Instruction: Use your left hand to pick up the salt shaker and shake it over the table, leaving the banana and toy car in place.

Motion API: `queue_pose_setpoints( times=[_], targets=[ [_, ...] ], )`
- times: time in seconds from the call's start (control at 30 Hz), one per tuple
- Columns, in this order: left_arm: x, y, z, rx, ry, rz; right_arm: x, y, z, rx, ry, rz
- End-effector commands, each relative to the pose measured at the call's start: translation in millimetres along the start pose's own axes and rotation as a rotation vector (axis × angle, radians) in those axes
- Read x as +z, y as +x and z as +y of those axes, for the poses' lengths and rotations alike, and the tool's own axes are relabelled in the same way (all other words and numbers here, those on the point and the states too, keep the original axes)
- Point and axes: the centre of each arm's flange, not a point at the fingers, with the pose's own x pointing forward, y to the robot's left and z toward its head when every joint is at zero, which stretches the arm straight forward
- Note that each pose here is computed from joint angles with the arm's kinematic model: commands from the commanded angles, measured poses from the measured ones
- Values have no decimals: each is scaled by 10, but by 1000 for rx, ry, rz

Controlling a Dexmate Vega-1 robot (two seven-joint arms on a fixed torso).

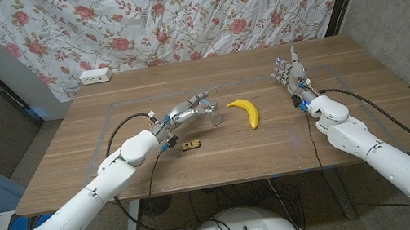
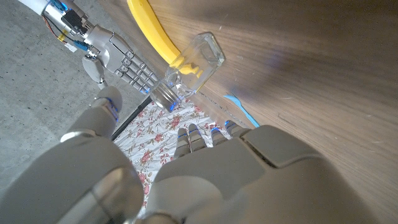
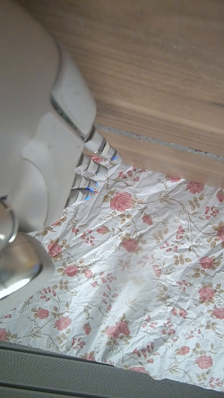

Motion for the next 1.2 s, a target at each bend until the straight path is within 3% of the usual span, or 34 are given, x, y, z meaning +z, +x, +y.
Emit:
queue_pose_setpoints(
  times=[0.03,0.57,0.93,1.2],
  targets=[
    [-26,83,-91,1,31,17,-1,0,-2,0,0,0],
    [-154,184,-177,-4,43,52,-2,0,-2,0,0,0],
    [-127,260,-288,-4,62,41,-1,0,-2,0,0,0],
    [-111,240,-337,23,79,40,-2,0,-2,0,0,0]
  ],
)
